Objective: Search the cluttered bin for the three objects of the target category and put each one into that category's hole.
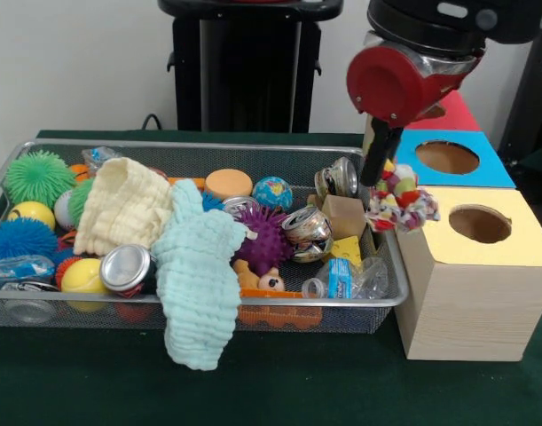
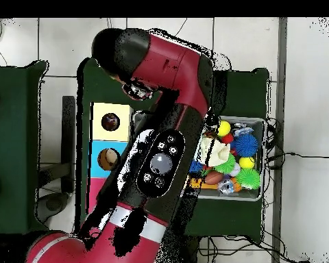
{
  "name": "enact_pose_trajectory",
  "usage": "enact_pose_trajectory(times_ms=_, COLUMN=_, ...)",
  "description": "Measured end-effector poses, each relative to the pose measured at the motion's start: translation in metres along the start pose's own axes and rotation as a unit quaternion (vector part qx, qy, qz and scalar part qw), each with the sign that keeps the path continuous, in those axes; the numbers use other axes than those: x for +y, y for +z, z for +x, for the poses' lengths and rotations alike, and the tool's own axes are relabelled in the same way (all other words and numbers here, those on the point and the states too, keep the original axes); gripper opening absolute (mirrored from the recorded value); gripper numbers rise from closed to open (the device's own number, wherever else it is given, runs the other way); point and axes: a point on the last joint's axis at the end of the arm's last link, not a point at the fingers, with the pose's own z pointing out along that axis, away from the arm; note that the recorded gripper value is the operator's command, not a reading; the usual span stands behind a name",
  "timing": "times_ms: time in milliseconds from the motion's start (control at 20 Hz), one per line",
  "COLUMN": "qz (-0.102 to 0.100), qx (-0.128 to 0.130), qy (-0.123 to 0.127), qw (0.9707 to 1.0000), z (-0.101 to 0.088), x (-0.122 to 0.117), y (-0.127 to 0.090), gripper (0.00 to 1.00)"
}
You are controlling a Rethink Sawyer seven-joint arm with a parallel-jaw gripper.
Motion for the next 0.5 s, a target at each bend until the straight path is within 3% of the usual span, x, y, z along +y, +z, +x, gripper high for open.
enact_pose_trajectory(times_ms=300, qz=0.020, qx=0.043, qy=-0.015, qw=0.9988, z=0.008, x=0.002, y=-0.004, gripper=0.00)
enact_pose_trajectory(times_ms=500, qz=0.031, qx=0.078, qy=-0.025, qw=0.9961, z=0.008, x=0.009, y=-0.012, gripper=0.00)
